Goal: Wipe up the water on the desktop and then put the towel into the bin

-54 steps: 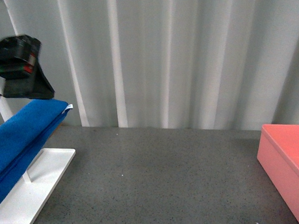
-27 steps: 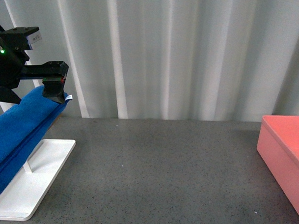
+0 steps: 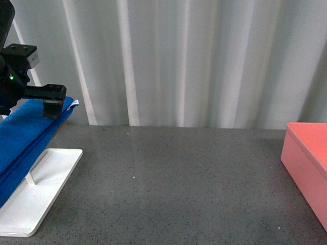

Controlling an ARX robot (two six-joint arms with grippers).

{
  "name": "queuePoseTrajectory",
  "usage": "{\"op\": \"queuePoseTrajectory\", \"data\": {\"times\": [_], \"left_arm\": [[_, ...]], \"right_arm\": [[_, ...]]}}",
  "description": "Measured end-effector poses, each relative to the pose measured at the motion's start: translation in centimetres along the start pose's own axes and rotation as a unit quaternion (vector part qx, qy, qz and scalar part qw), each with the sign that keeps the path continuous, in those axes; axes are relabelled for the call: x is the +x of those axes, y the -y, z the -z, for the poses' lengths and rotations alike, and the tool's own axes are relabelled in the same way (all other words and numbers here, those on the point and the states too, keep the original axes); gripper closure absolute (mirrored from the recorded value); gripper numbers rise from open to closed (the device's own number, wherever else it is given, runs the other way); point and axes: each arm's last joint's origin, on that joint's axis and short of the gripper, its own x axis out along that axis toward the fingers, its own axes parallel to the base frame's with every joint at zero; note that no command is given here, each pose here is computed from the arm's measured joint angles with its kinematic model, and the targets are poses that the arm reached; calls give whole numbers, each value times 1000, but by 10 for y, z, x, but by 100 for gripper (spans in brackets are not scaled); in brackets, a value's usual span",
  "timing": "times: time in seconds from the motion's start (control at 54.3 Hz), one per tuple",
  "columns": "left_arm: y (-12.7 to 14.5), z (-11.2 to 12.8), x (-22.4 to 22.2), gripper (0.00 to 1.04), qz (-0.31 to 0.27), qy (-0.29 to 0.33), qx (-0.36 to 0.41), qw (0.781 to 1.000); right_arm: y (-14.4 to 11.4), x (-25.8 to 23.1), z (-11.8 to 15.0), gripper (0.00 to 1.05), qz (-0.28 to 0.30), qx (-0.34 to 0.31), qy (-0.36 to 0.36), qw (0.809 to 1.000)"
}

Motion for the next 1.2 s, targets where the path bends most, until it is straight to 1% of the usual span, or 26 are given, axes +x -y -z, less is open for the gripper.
{"op": "queuePoseTrajectory", "data": {"times": [0.147,0.461,0.479,0.59,0.627,0.792,0.921,0.977,1.032,1.087,1.198], "left_arm": [[-4,5,3,7,-4,-1,7,1000],[-6,23,11,8,-6,-19,25,999],[-6,23,12,9,-6,-19,27,999],[-6,24,12,25,-6,-20,27,999],[-6,24,12,32,-7,-20,28,999],[-7,24,12,55,-9,-20,30,999],[-8,22,11,76,-15,-18,34,999],[-8,21,11,82,-16,-17,37,999],[-8,19,9,93,-18,-14,39,999],[-7,18,8,98,-17,-12,41,999],[-4,10,2,99,-11,-4,45,999]], "right_arm": [[0,0,0,7,0,0,0,1000],[0,0,0,7,0,0,0,1000],[0,0,0,7,0,0,0,1000],[0,0,0,7,0,0,0,1000],[0,0,0,7,0,0,0,1000],[0,0,0,7,0,0,0,1000],[0,0,0,7,0,0,0,1000],[0,0,0,7,0,0,0,1000],[0,0,0,7,0,0,0,1000],[0,0,0,7,0,0,0,1000],[0,0,0,7,0,0,0,1000]]}}
